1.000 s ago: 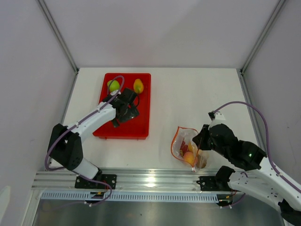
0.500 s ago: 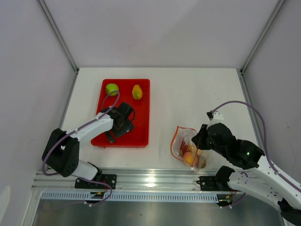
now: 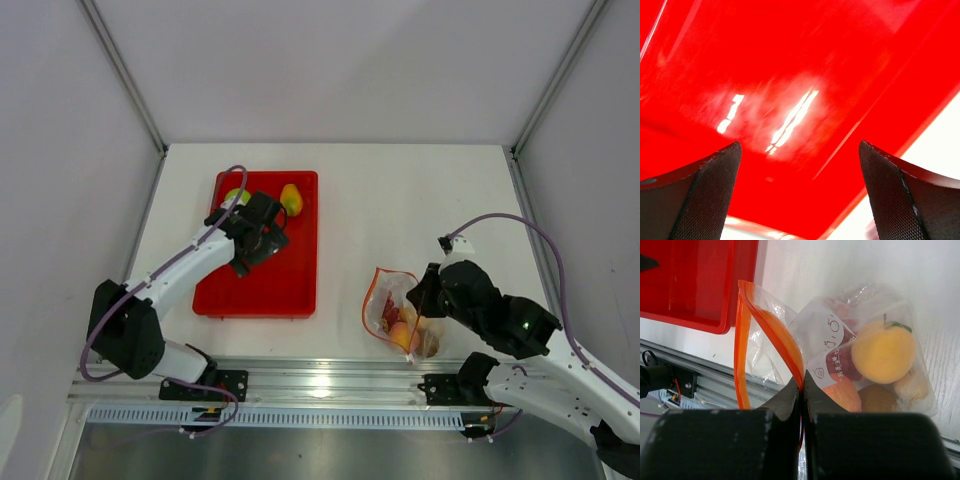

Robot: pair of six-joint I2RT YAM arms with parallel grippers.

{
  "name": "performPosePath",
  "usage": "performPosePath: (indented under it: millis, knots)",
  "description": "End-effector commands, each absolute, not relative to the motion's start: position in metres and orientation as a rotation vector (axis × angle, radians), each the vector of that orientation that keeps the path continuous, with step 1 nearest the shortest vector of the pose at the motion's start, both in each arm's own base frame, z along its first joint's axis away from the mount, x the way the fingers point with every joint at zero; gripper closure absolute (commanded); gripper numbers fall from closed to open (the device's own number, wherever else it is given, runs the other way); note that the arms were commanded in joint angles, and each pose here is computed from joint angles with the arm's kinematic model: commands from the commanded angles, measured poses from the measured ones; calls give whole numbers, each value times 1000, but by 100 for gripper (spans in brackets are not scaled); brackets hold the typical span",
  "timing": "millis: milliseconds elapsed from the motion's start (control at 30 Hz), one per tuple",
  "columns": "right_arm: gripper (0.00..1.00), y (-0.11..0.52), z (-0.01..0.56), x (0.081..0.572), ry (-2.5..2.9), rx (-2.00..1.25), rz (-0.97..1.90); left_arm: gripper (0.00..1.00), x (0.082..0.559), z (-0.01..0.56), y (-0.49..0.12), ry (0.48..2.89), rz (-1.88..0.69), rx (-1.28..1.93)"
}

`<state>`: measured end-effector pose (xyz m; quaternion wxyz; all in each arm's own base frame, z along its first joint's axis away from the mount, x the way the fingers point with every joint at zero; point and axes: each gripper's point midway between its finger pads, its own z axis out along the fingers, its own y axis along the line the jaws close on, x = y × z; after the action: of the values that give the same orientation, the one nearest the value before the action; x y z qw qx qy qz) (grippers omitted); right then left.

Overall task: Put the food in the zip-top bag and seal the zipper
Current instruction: Move the bin to the center of the board, then pick up the fake fruit from the bin.

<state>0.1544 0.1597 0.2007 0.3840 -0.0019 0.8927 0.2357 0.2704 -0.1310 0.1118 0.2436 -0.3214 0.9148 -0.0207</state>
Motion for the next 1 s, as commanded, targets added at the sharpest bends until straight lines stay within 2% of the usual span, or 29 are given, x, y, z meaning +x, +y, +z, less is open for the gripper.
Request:
performPosePath:
  millis: [0,167,200,267,467,967]
  knots:
    - [100,160,210,158,2242,-9,606,0,302,133,-125,2435,-35,-880]
    - [100,159,203,159,2252,-17,585,0,334,127,-96,2437,103,-1060]
    - [100,159,201,160,2254,-22,580,0,352,143,-91,2392,74,-1126]
    - [100,161,199,161,2257,-24,578,1,360,127,-86,2439,138,-1149]
    - [100,171,188,162,2278,-49,600,0,410,132,-81,2351,74,-1207]
    - [100,175,186,160,2283,-79,619,0,462,111,-70,2153,-164,-1516]
